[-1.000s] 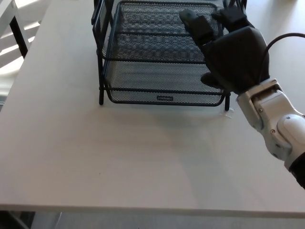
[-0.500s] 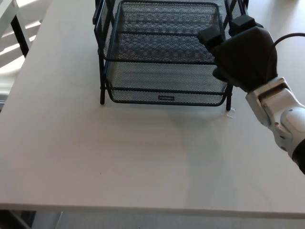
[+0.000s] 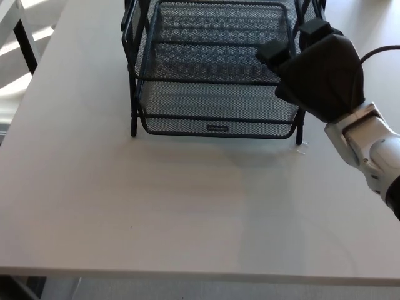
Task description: The robot uses its right hand to grab the drawer kept on the middle of the desk and pull it out towards the robot
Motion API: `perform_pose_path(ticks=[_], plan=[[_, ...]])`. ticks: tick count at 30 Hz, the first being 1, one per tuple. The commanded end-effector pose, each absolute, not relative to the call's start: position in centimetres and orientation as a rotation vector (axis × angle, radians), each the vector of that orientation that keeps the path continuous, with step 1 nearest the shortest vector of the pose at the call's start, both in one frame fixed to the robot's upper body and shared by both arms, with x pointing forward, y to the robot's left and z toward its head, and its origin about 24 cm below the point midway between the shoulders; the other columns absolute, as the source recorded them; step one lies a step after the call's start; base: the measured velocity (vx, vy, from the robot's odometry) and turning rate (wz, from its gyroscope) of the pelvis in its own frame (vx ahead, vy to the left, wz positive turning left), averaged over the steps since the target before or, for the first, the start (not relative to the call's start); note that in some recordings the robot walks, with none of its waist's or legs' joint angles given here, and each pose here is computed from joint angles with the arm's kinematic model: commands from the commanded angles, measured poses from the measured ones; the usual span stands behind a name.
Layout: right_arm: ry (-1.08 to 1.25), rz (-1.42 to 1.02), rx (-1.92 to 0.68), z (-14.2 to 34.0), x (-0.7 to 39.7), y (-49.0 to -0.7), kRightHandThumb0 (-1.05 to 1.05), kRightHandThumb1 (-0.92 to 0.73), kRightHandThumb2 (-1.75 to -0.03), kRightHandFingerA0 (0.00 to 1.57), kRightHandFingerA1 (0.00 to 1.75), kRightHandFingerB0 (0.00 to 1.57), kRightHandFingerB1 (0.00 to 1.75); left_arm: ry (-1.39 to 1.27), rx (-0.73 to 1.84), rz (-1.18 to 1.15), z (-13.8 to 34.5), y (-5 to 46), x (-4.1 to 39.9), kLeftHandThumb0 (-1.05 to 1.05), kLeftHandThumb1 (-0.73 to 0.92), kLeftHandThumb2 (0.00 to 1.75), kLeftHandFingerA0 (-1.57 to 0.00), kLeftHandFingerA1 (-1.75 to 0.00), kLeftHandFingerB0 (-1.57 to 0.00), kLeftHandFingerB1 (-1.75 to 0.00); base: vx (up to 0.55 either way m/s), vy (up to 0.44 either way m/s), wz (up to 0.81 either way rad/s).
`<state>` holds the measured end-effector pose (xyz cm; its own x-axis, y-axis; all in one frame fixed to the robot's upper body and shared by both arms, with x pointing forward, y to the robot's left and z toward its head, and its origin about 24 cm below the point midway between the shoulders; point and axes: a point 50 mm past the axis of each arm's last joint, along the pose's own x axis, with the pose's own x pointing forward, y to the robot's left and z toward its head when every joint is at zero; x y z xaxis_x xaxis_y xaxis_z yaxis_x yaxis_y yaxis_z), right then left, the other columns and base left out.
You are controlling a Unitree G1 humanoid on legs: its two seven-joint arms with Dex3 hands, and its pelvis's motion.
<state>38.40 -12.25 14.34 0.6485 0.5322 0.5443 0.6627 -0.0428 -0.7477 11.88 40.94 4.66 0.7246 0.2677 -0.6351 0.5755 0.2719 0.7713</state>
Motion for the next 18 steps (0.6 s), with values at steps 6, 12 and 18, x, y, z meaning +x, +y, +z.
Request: perform_pose_path(ticks=[6,12,18], plan=[[-1.3,-0.221,-1.553,15.7,37.3,-12.3,-0.53,-0.55,-0.58,1.02,1.11,0.86,0.7,0.745,1.364,-0.222,5.2,41.2,12.1,-0.3,0.68,0.59,-0.62,-0.95,-0.66,-0.67,0.0,0.0,0.0],[-1.328,-0.235,-1.531,15.0,36.6,-12.9,-0.53,-0.55,-0.57,1.05,1.01,0.87,0.67,0.738,1.351,-0.227,5.4,41.0,12.0,-0.33,0.71,0.6,-0.62,-0.88,-0.63,-0.63,0.0,0.0,0.0],[-1.387,-0.224,-1.551,14.5,35.6,-13.8,-0.53,-0.54,-0.57,1.01,1.03,0.85,0.66,0.74,1.344,-0.232,5.3,41.1,11.9,-0.31,0.72,0.6,-0.62,-0.84,-0.63,-0.61,0.0,0.0,0.0]])
